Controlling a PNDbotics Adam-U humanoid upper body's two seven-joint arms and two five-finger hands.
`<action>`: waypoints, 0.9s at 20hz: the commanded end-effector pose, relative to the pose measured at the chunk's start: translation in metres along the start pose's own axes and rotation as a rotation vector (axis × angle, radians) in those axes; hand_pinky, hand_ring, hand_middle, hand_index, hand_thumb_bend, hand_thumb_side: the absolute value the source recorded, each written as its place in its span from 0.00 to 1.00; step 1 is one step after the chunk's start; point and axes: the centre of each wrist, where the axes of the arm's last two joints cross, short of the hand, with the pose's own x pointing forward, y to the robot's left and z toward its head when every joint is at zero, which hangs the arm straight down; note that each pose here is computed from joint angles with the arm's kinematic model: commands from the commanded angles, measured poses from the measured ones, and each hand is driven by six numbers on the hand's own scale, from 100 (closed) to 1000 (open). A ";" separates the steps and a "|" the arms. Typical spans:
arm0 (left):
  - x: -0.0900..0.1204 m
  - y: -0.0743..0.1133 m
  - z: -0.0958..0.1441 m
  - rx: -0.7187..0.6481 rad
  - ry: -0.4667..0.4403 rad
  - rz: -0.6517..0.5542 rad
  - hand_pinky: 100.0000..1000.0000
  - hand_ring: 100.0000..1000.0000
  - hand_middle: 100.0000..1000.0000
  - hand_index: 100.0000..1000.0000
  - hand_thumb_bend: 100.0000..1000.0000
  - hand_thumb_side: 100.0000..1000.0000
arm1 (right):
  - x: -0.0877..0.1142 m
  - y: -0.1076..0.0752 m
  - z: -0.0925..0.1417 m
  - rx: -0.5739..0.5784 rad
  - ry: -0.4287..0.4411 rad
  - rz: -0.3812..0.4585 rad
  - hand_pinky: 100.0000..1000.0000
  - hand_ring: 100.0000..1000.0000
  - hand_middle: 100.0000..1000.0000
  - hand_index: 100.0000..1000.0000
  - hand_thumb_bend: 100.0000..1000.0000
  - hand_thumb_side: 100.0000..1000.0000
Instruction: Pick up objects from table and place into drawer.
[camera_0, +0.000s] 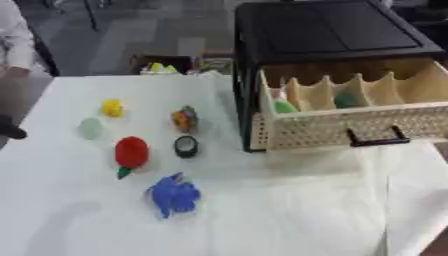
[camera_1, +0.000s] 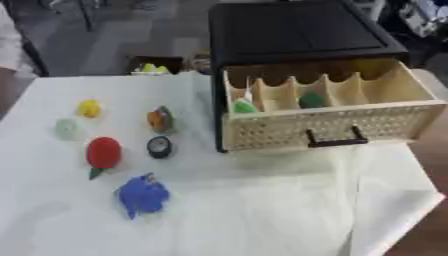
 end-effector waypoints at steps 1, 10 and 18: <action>0.006 0.003 -0.007 -0.025 -0.026 -0.014 0.48 0.58 0.61 0.82 0.00 0.86 | 0.006 -0.003 -0.005 -0.118 -0.048 -0.037 0.00 0.04 0.00 0.64 0.38 0.72; 0.008 0.004 -0.012 -0.046 -0.062 -0.006 0.48 0.58 0.61 0.82 0.00 0.82 | 0.012 0.017 -0.009 -0.317 -0.137 -0.149 0.00 0.39 0.32 0.69 0.23 0.66; 0.015 0.012 -0.023 -0.115 -0.131 -0.053 0.48 0.58 0.64 0.84 0.00 0.75 | 0.011 0.029 -0.005 -0.372 -0.180 -0.193 0.15 0.50 0.42 0.75 0.24 0.66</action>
